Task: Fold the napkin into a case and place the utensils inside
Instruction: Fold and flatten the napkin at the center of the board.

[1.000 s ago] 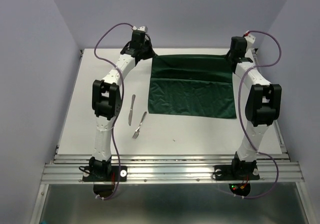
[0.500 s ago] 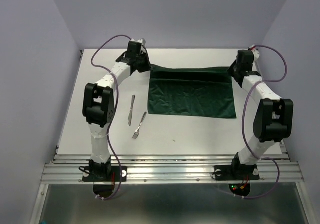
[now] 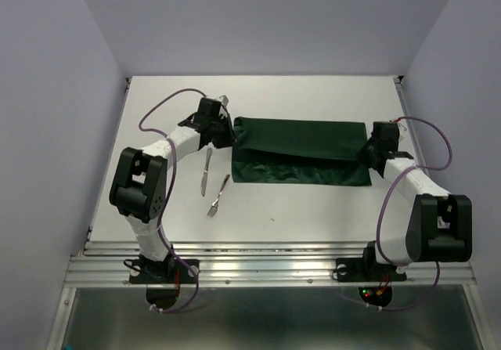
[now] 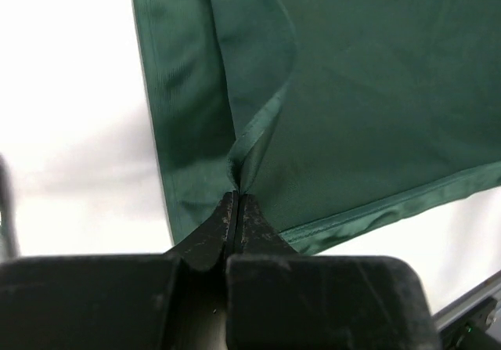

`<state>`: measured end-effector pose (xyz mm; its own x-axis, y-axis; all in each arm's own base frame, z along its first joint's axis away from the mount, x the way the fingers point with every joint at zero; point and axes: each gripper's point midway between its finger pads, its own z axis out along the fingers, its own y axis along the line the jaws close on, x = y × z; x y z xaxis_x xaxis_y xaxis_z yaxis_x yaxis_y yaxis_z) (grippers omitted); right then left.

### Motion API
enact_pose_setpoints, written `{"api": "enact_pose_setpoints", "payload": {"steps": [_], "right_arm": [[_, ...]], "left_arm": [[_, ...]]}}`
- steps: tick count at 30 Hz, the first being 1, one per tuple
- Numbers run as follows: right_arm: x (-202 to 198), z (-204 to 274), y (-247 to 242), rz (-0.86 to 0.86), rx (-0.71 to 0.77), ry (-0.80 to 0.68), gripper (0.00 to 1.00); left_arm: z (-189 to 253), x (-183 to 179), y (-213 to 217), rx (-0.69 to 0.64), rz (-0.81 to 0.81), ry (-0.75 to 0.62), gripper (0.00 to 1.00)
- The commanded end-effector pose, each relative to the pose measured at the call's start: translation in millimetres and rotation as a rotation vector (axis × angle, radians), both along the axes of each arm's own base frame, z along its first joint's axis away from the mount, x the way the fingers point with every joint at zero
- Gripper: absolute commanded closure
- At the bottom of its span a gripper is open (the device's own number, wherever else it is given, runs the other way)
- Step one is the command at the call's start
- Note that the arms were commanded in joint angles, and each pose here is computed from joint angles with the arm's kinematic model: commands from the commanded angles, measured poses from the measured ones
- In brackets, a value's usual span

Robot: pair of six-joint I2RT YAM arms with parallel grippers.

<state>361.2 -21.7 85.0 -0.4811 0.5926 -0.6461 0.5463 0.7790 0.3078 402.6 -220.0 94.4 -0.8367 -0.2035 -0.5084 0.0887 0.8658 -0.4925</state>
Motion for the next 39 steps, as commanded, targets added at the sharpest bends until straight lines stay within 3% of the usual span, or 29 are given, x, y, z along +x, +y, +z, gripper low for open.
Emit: {"api": "enact_pose_setpoints", "payload": {"steps": [1, 8, 13, 20, 25, 39], "right_arm": [[-15.7, -4.4, -3.9, -0.026, 0.008, -0.002, 0.99], [-31.7, -23.8, -3.4, -0.047, 0.021, 0.047, 0.99], [-31.7, -15.8, -6.8, -0.069, 0.012, 0.037, 0.99], [-28.6, 28.0, -23.4, -0.138, -0.053, -0.055, 0.99], [-24.9, 53.8, -30.2, -0.163, -0.066, -0.102, 0.99], [28.8, 106.4, -51.1, -0.211, -0.12, -0.184, 0.99]], "left_arm": [[10.4, -16.2, -17.3, -0.025, -0.018, -0.05, 1.0], [-7.1, -34.9, -26.3, 0.006, -0.041, -0.025, 1.0], [5.4, -34.8, -29.3, 0.007, -0.04, -0.048, 1.0], [55.4, -21.0, -21.1, 0.029, 0.005, -0.126, 1.0], [86.1, -16.3, -24.0, -0.052, 0.01, -0.157, 1.0], [122.9, 37.4, -25.0, -0.138, 0.051, -0.22, 1.0]]}}
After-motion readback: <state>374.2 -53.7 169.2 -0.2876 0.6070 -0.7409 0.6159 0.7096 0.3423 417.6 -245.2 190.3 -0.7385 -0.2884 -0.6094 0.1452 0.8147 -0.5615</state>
